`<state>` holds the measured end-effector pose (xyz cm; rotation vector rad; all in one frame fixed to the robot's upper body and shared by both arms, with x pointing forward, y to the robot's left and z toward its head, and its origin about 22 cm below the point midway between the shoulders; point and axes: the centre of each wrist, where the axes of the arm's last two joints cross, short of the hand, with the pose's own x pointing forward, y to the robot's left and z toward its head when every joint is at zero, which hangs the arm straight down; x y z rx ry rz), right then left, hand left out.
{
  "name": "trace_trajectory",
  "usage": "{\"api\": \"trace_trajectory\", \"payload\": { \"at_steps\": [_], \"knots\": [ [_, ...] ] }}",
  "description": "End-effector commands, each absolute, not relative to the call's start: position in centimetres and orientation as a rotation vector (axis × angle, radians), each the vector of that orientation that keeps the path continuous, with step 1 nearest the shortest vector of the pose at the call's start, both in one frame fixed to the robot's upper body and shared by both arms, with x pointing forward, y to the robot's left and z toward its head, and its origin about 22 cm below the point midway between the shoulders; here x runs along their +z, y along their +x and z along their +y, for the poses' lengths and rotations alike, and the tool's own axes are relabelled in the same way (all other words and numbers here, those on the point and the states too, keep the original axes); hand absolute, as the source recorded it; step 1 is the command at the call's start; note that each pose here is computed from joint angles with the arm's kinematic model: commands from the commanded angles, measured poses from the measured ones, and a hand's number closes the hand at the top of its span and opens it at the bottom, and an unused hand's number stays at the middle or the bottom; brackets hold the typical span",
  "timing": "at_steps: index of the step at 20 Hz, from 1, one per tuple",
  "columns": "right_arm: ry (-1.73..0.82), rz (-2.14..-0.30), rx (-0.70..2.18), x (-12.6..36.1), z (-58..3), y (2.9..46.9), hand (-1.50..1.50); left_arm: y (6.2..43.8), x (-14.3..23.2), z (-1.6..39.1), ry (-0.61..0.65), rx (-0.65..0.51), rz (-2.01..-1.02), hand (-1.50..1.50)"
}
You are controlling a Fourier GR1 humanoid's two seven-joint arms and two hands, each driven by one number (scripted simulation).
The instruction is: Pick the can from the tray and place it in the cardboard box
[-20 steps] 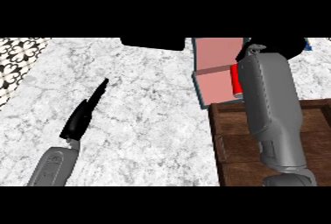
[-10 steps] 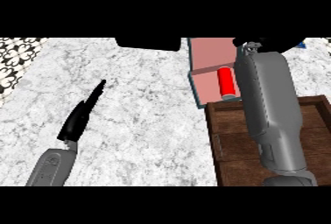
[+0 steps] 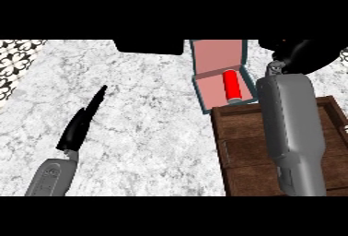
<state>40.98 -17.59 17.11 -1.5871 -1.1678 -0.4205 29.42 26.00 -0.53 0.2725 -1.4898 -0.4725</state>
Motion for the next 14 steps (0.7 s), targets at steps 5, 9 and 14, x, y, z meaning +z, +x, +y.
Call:
{"api": "trace_trajectory", "payload": {
  "at_steps": [5, 9, 14],
  "knots": [
    [-1.525, -1.267, -0.788, 13.7, -18.3, 37.6, -1.50, 28.4, -1.1, 27.0, 0.290, -0.431, -1.468, 0.00],
    [-1.578, -1.275, -0.806, 11.2, -19.2, 35.2, -1.50, 28.6, -1.0, 28.1, 0.299, -0.427, -1.465, 0.00],
    [-1.603, -1.296, -0.833, 9.5, -19.6, 32.3, -1.50, 28.2, -1.2, 28.6, 0.303, -0.428, -1.458, 0.00]
  ]
}}
